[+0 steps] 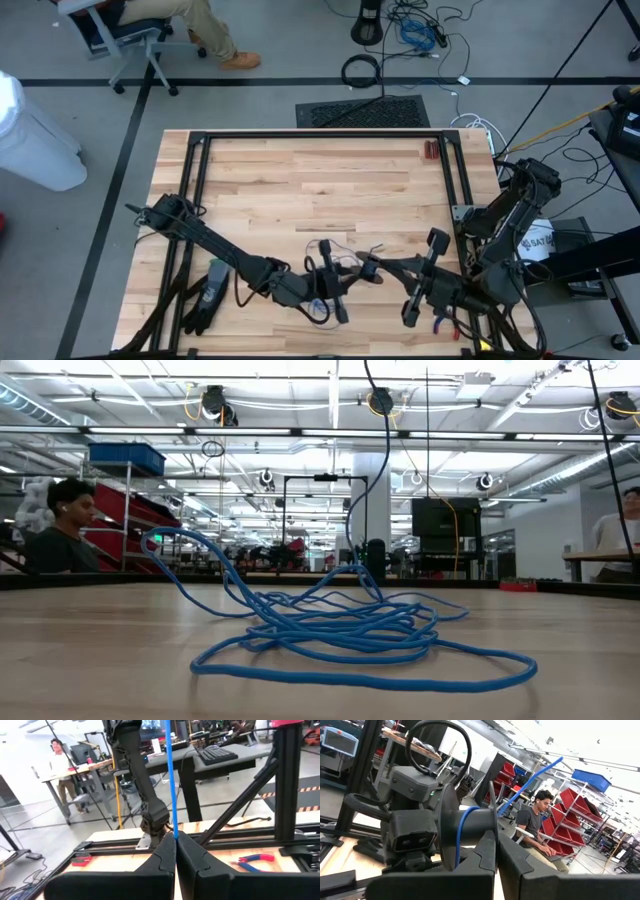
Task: Coil cords
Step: Coil the blue wire onto the spool
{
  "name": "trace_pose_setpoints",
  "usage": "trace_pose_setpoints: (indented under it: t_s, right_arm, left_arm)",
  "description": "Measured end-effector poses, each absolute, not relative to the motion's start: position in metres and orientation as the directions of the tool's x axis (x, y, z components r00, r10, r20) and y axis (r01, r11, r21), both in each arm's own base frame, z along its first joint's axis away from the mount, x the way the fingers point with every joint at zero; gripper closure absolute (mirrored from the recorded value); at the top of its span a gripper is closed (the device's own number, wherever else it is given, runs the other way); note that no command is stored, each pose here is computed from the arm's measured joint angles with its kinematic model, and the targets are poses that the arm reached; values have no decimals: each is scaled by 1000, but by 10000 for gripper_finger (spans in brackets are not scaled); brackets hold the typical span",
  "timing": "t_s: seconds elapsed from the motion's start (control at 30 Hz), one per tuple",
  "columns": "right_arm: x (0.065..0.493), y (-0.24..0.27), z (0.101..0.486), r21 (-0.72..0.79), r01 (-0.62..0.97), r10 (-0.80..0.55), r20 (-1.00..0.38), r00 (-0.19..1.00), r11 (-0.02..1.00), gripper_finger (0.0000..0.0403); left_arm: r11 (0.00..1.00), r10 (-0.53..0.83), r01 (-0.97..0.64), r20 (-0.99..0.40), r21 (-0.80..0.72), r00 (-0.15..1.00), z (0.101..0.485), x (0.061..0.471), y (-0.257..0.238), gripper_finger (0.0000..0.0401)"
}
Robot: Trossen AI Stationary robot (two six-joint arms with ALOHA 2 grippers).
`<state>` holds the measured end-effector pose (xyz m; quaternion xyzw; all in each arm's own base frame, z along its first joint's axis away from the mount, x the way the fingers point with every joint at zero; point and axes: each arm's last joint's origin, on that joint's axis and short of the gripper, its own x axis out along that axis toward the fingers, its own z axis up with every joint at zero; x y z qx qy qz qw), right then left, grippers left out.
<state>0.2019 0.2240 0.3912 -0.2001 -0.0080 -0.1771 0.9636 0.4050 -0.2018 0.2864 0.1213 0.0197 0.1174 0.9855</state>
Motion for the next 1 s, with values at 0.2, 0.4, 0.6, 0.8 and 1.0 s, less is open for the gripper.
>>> trace_pose_setpoints:
  t_s: [0.2, 0.4, 0.6, 0.8, 1.0]
  right_arm:
    - [202, 224, 391, -382, 345, -338, 87, 937, 857, 403]
    - [201, 224, 391, -377, 354, -349, 84, 933, 856, 403]
    - [201, 224, 392, -375, 366, -364, 80, 928, 852, 403]
    - [200, 224, 391, -374, 367, -365, 77, 928, 852, 403]
    - [198, 226, 391, -382, 359, -358, 75, 931, 852, 403]
  left_arm:
    - [906, 310, -292, -13, 306, 951, 286, 404, -200, 399]
    - [889, 343, -318, -22, 329, 939, 290, 398, -203, 399]
    - [859, 383, -347, -23, 377, 923, 304, 382, -211, 399]
    - [834, 421, -367, -46, 411, 906, 319, 364, -214, 399]
    - [823, 439, -381, -47, 420, 897, 330, 349, -220, 399]
